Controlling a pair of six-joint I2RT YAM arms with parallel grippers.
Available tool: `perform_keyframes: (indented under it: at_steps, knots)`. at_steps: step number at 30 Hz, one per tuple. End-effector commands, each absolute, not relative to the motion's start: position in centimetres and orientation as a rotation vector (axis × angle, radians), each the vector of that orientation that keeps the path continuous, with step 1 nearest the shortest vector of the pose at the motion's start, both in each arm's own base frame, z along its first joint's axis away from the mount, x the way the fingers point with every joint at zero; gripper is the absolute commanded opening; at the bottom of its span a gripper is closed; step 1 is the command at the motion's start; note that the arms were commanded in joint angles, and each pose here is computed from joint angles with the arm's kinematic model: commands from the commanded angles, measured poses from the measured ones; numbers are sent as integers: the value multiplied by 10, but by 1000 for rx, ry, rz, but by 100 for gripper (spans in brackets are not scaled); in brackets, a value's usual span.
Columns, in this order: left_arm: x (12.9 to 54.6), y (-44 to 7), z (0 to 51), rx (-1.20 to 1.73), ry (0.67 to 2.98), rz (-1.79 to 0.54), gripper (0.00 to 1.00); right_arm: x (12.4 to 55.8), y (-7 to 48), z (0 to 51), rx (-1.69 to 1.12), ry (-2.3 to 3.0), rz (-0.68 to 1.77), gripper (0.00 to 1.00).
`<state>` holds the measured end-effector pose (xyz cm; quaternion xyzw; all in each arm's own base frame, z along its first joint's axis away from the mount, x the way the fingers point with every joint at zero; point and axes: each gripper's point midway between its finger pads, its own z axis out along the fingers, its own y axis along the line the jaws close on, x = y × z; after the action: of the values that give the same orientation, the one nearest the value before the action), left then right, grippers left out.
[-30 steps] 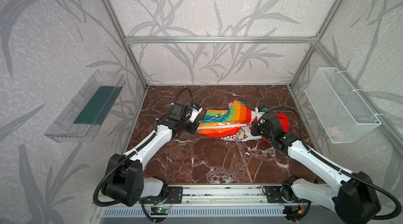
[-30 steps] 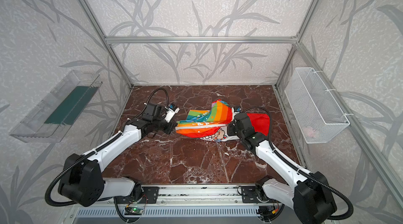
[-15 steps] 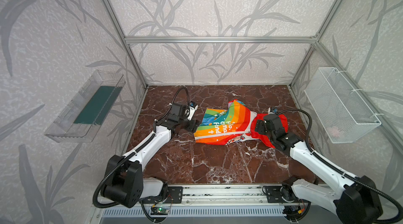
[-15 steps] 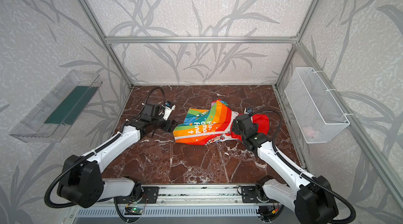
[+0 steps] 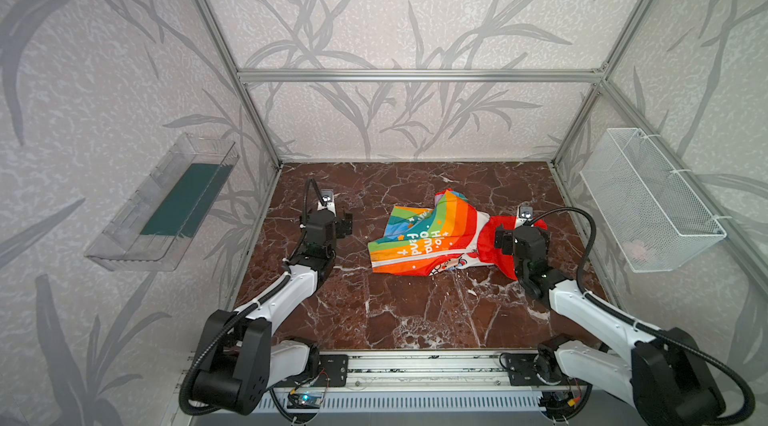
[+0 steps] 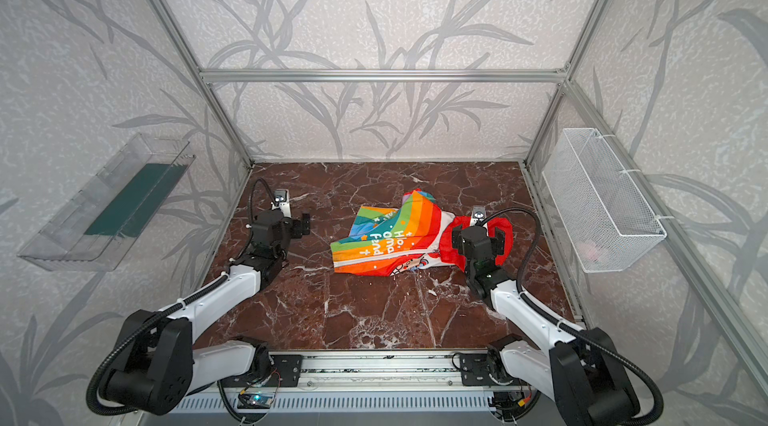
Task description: Zip up the jacket
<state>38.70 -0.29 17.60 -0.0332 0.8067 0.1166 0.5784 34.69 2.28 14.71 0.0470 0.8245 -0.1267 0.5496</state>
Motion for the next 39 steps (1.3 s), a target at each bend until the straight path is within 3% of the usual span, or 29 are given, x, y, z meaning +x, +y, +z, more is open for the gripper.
perform_keyframes:
  at_steps: [1,9,20,28,39]
  knots:
    - [389,22,193,-230,1751,297,99,366,20,157,61,1843,-371,99]
    - [398,46,176,-306,1757,315,99,385,19,116,3,1849,-434,99]
    - [381,44,140,-231,1866,288,99,379,24,99,-55,1842,-214,99]
    - [386,47,102,-239,1823,294,99,391,26,96,-70,1874,-215,99]
    - [392,45,97,-216,1863,252,99,392,24,95,-59,1887,-200,99]
